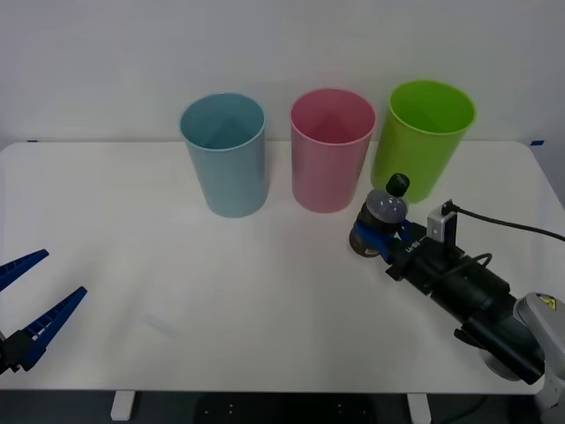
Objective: Grasp the object on the table and drop it into the matching bin: aluminum can to the light blue bin, PET bottle to the pink bin.
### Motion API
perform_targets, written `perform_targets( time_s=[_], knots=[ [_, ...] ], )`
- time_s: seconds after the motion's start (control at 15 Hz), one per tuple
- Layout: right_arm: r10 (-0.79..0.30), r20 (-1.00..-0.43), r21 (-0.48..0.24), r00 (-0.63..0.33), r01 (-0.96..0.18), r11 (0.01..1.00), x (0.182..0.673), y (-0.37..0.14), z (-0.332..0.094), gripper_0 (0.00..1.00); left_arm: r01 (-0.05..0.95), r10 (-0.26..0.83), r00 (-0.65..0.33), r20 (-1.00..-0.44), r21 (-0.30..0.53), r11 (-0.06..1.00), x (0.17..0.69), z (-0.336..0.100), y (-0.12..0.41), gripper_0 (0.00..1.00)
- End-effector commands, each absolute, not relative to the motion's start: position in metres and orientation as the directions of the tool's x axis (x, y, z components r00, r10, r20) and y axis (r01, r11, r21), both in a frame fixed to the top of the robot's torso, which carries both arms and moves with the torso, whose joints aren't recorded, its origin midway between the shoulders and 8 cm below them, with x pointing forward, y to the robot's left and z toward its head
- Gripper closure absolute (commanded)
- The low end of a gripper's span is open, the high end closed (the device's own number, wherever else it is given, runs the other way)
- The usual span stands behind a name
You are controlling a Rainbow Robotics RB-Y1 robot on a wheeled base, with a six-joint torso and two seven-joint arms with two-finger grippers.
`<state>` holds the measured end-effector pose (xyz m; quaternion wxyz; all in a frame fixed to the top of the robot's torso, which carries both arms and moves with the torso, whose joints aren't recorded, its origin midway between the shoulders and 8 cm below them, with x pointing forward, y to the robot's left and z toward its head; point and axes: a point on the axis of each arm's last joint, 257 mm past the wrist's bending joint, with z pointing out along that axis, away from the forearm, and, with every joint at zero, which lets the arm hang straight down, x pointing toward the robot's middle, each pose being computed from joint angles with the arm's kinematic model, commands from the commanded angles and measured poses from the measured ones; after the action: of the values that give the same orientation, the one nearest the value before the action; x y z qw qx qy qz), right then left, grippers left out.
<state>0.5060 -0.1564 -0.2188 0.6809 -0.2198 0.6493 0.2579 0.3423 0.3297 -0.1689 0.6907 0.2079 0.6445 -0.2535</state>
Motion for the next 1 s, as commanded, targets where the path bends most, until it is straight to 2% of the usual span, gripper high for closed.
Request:
perform_targets(
  time_s=[0.07, 0.6, 1.0],
  knots=[
    [0.112, -0.994, 0.074, 0.016, -0.656, 0.751, 0.497, -0.160, -0.192, 1.00, 0.618, -0.082, 0.041, -0.996, -0.039, 0.785, 0.342, -0.169, 0.330, 0.00],
    [0.221, -0.975, 0.143, 0.016, -0.717, 0.682, 0.488, -0.151, -0.093, 1.00, 0.618, -0.082, 0.041, -0.996, -0.039, 0.785, 0.342, -0.169, 0.330, 0.00],
    [0.196, -0.978, 0.073, 0.076, -0.751, 0.656, 0.502, -0.141, -0.021, 1.00, 0.618, -0.082, 0.041, -0.996, -0.039, 0.785, 0.342, -0.169, 0.330, 0.00]
  ],
)
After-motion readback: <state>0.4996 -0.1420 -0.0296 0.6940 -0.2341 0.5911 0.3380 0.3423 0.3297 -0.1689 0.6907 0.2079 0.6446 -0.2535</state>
